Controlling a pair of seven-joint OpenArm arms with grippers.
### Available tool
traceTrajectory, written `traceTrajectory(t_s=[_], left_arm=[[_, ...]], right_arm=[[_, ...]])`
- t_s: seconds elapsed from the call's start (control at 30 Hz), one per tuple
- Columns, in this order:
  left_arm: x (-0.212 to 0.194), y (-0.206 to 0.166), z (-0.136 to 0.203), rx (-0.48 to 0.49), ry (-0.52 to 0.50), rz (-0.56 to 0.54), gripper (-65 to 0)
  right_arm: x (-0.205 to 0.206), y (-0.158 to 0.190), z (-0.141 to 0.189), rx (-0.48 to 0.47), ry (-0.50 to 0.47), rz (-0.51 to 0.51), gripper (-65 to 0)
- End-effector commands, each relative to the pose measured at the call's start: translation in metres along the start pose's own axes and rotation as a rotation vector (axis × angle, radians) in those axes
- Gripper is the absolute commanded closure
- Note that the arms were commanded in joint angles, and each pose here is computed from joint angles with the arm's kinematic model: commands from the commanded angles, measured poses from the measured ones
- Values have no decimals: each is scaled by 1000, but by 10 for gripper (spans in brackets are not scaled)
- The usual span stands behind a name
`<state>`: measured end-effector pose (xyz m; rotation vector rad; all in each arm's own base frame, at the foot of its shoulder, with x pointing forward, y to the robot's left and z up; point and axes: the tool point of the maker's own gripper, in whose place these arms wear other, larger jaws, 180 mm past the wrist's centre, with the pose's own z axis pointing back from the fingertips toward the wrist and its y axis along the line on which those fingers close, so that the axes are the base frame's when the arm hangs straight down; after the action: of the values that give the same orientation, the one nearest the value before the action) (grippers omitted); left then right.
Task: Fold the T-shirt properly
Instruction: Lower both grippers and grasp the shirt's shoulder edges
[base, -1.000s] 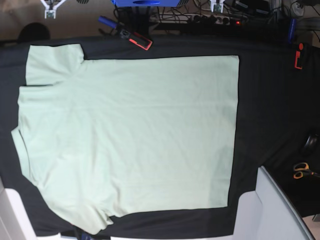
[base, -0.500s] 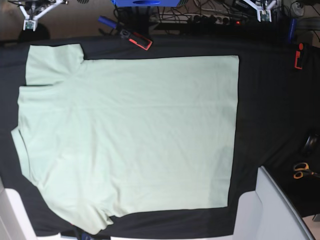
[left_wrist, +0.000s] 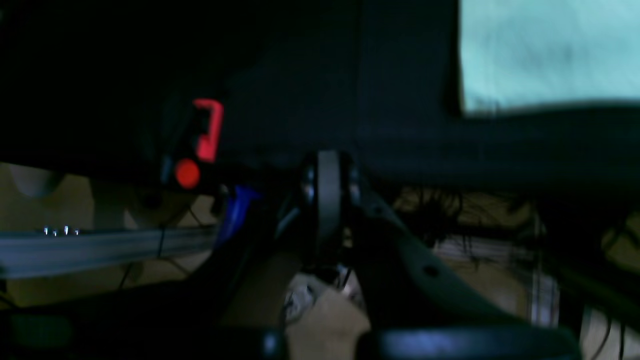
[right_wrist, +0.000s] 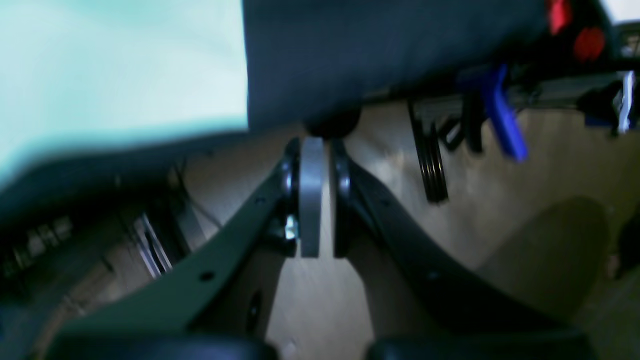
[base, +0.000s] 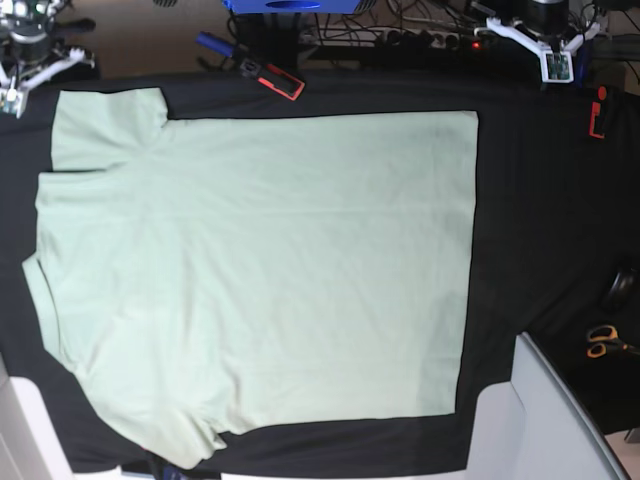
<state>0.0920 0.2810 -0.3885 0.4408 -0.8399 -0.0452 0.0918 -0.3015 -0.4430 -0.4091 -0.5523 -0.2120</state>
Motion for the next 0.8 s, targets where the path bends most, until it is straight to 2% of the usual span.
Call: traceTrajectory(t_s=[0.0,0.1,0.2,0.4,0.5,0.57,0.67,0.73,0.77], left_arm=[[14,3,-1,13,-48,1,0],[24,3,-8,21,-76,14,0],[30,4,-13,25,-93,16,0],[33,18,-16,63,-101,14,0],[36,29,-18,95,-111,15,0],[39,32,-20,103,-118,19,0],[36,33,-21,108,-109,20,0],[38,33,-23,109,-115,23,0],[35,33,-23,108,-106,26,0]], right_arm=[[17,4,0,17,-53,-3,-35],[35,32,-1,160,-95,-67,-35],[53,34,0,255,-151,-168,-41],[55,15,-10,311,-110,-302,-44],[54,8,-11,332,-90,-321,-64],[50,12,-9,370,-64,-277,-170],[36,6,-11,356,-2,-311,-389],[27,2,-16,347,26,-352,-473],[22,0,-17,341,38,-372,-490]])
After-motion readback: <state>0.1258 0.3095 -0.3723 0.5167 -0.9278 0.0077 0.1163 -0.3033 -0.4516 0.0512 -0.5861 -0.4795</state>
